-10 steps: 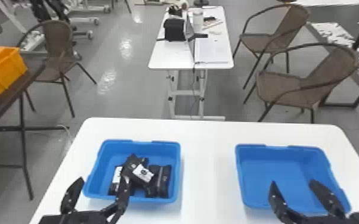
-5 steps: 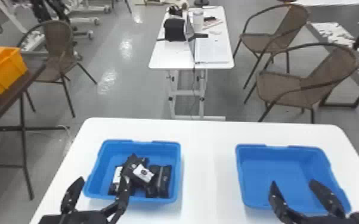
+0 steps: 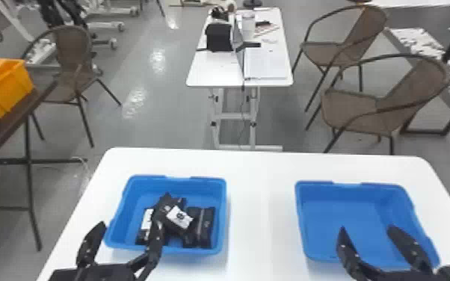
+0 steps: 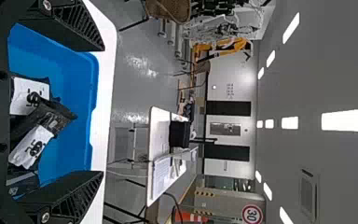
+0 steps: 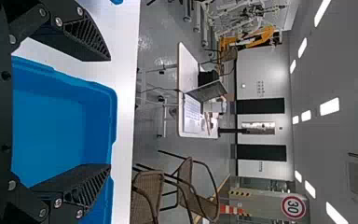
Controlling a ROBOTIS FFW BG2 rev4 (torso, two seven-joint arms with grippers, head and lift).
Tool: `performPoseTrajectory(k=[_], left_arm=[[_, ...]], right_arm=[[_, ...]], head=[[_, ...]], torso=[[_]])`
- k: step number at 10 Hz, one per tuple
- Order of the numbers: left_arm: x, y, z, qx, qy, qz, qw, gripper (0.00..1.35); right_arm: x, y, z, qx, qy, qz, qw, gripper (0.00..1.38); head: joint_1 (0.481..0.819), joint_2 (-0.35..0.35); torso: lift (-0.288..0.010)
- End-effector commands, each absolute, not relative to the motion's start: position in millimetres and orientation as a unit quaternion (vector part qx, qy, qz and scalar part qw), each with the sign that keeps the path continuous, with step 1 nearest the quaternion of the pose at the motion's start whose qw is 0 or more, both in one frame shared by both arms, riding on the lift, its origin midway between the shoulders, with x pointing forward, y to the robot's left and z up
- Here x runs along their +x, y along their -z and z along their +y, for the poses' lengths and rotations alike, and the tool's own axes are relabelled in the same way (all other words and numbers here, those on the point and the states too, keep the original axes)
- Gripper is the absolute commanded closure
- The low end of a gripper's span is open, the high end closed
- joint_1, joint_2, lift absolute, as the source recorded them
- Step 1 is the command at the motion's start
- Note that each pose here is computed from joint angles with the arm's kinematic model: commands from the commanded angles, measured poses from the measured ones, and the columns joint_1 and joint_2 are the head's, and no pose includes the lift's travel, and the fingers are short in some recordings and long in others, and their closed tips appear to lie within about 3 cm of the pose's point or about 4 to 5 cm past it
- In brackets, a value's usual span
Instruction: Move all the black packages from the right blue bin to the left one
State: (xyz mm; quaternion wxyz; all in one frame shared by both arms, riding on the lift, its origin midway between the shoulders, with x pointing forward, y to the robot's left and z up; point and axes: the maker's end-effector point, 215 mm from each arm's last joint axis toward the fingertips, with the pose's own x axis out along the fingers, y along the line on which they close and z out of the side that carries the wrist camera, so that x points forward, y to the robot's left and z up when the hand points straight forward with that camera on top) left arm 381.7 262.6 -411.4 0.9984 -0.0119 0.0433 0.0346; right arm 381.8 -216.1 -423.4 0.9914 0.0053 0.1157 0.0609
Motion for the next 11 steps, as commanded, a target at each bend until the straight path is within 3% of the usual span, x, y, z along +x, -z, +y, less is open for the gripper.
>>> performPoseTrajectory(k=[1, 11], left_arm=[[382.3, 411.3, 261.2, -0.014, -0.034, 0.043, 0.998, 0.08], [383.7, 409.7, 259.0, -0.017, -0.033, 0.041, 0.998, 0.09]], right_arm=[[381.9, 423.4, -216.1, 0.005, -0.061, 0.116, 0.991, 0.23], [382.3, 423.6, -215.9, 0.007, -0.060, 0.116, 0.991, 0.23]], head=[[0.695, 0.070], [0.695, 0.065]], torso=[[0.000], [0.000]])
